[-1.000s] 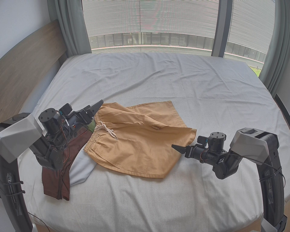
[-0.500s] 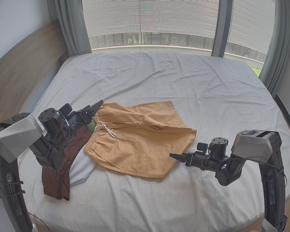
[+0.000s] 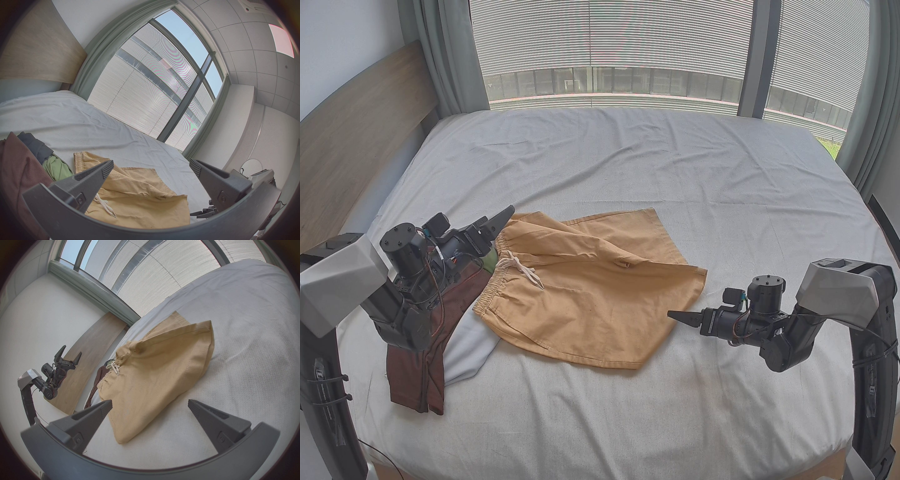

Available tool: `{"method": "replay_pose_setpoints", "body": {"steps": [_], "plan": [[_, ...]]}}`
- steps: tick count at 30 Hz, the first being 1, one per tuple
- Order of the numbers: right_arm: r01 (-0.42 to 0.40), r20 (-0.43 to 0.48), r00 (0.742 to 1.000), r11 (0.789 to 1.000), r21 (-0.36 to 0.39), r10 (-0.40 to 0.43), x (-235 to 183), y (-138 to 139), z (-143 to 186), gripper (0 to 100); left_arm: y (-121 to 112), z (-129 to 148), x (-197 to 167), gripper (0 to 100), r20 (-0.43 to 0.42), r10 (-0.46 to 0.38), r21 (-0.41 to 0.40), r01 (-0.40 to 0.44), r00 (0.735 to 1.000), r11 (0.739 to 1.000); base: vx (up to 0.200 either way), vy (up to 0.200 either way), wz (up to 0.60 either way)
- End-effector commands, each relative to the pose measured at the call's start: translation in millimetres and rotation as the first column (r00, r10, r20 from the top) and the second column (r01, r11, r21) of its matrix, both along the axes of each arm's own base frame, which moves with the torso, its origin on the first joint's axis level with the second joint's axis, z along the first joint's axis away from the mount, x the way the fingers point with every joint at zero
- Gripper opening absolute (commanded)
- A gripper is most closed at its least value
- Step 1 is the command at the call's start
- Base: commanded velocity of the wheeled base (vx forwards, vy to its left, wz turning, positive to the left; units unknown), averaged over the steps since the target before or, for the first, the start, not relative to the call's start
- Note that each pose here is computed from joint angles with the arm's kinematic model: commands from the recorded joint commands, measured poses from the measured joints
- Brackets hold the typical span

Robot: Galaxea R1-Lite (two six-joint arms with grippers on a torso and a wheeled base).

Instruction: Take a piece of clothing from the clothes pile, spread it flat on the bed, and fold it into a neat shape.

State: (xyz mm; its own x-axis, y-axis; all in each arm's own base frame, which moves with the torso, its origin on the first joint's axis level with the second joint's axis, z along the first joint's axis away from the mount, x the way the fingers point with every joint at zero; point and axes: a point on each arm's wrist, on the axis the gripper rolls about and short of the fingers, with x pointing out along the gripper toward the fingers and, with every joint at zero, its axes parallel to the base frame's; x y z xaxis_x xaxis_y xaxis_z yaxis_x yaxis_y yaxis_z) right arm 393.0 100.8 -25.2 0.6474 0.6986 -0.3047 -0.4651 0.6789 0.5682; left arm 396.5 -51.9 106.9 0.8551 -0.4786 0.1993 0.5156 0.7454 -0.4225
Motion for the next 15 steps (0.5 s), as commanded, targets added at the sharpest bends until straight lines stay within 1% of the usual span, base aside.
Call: {"method": "replay_pose_setpoints", "body": {"steps": [1,4,7,9,12,15], "plan": [[0.026,-0.007,1.000,1.000,-0.004,-0.026,9.6,-8.4,-4.3,100,0.5,-0.5,0.3,100,-0.001,0.002,0.000,-0.002,1.000,1.000,0.000,0.000,0.00],[0.039,-0.005,0.999,0.999,-0.007,-0.039,20.8,-10.3,-11.9,100,1.1,-0.5,0.3,100,-0.001,0.003,0.000,-0.003,1.000,1.000,0.000,0.000,0.00],[0.039,0.016,0.999,0.999,-0.003,-0.039,30.7,-7.7,-16.4,100,0.5,-1.1,0.4,100,-0.003,0.002,0.000,-0.002,1.000,1.000,0.000,0.000,0.00],[0.033,0.033,0.999,0.999,0.001,-0.033,37.6,-3.7,-19.5,100,1.1,-0.8,0.7,100,-0.001,0.003,0.000,-0.003,1.000,1.000,0.000,0.000,0.00],[0.026,0.027,0.999,1.000,0.001,-0.026,42.4,0.8,-22.4,100,1.1,-0.8,0.7,100,-0.001,0.003,0.000,-0.003,1.000,1.000,0.000,0.000,0.00],[0.011,0.032,0.999,1.000,-0.004,-0.011,44.3,15.0,-21.9,100,1.1,-1.8,0.7,100,-0.004,0.003,0.000,-0.003,1.000,1.000,0.000,0.000,0.00]]}}
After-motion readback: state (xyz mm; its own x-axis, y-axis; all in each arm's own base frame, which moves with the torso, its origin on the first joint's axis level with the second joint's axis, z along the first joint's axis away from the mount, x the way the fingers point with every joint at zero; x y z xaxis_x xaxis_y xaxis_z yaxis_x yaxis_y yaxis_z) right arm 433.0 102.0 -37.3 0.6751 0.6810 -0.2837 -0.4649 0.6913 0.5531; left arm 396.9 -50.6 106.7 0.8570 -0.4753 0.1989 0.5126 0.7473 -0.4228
